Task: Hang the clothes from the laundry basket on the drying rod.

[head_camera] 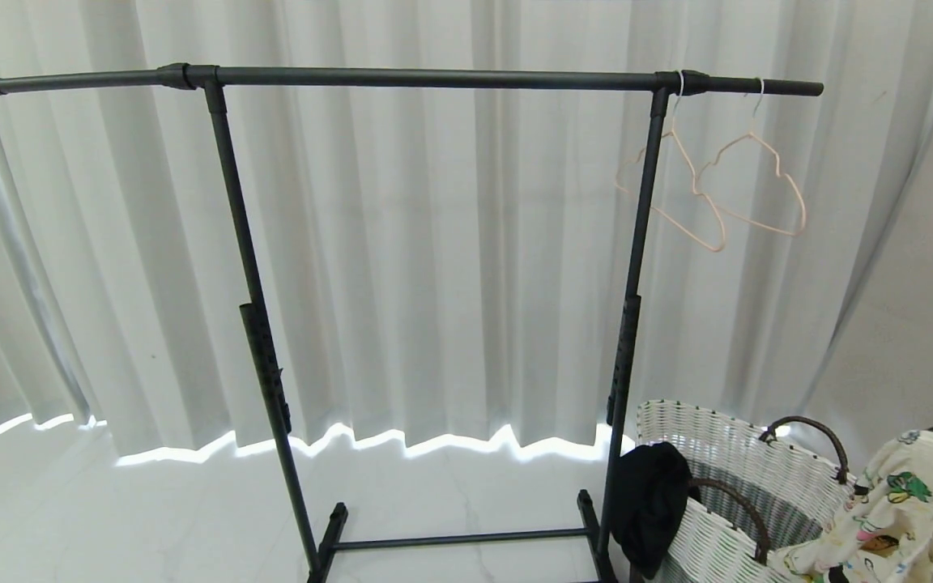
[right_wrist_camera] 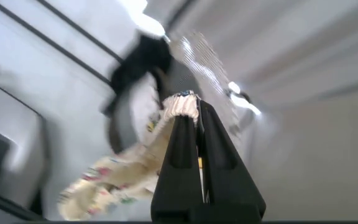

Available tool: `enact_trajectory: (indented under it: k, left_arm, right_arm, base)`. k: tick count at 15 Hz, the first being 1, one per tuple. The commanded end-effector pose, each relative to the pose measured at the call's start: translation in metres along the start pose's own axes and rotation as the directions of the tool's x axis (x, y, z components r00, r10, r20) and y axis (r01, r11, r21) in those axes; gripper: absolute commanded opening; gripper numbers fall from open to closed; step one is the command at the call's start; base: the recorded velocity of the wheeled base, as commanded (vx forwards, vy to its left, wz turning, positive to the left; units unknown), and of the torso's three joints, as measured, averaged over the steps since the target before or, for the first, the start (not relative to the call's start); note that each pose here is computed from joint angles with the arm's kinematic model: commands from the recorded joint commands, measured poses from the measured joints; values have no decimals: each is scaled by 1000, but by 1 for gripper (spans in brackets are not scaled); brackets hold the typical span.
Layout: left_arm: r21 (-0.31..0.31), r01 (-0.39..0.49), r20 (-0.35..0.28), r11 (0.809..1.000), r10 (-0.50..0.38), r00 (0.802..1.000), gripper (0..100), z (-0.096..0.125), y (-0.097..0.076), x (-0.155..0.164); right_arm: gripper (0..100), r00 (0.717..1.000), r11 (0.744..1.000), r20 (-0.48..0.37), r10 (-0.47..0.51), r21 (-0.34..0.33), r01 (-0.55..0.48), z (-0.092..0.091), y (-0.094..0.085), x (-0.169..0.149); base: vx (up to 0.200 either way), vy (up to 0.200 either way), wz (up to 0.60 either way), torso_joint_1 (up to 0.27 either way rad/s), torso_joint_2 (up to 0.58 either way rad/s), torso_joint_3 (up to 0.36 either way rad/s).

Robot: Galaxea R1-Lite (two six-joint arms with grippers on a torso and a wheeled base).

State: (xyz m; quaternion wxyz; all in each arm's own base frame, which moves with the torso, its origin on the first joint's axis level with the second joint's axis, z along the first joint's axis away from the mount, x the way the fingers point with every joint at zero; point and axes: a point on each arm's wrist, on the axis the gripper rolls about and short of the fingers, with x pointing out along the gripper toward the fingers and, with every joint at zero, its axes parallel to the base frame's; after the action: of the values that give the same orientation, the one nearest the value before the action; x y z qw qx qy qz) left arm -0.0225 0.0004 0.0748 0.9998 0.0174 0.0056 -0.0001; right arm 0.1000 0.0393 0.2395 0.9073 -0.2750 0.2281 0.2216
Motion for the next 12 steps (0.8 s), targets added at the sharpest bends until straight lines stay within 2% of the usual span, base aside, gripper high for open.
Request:
enact_trajectory:
  k: [1,2,3,4,5,6,8,9,10,11,12]
  left_arm:
    - [11,6,-7,1000,-6,1000,100,0,0,1]
    - [29,104,30,994,-105,994,100,25,-1,-2]
    - [28,165,44,986,-166,985,100,65,0,2]
    - [13,180,36,984,-180,983,100,101,1,12]
    - [8,185,31,983,-185,982,100,115,1,18]
    - [-1,192,-4,981,-192,981,100,148,1,42]
    - [-12,233,-60,972,-233,971,100,176,-3,76]
    - [-17,276,-75,961,-276,958,100,187,-7,90]
    - [-18,308,-89,951,-309,947,100,192,-11,100]
    - [-21,358,-126,934,-358,925,100,193,-19,113]
    - [-23,384,-145,923,-383,912,100,192,-23,119]
  right_arm:
    - [0,995,996,20,93,6,-93,12,10,16]
    - [0,991,992,69,116,38,-118,26,14,28]
    - [0,989,991,82,122,43,-126,35,14,37]
    - [0,988,991,92,123,40,-127,44,13,45]
    - [0,986,991,102,128,37,-132,49,13,49]
    - [0,981,989,131,141,31,-146,65,15,59]
    - [0,969,984,181,166,29,-174,92,20,73]
    - [0,962,982,208,177,26,-187,107,23,79]
    - [0,956,980,227,188,22,-198,119,25,83]
    - [0,948,978,248,199,13,-208,133,28,88]
    - [0,945,977,255,204,10,-213,138,30,91]
  base:
    - [0,0,0,0,0,0]
    - [0,0,0,0,0,0]
    - [0,0,0,0,0,0]
    - [0,0,0,0,0,0]
    - [0,0,0,0,0,0]
    - [0,0,0,0,0,0]
    - [0,0,0,0,0,0]
    - [0,0,0,0,0,0]
    - [0,0,0,0,0,0]
    - [0,0,0,0,0,0]
    - [0,0,0,0,0,0]
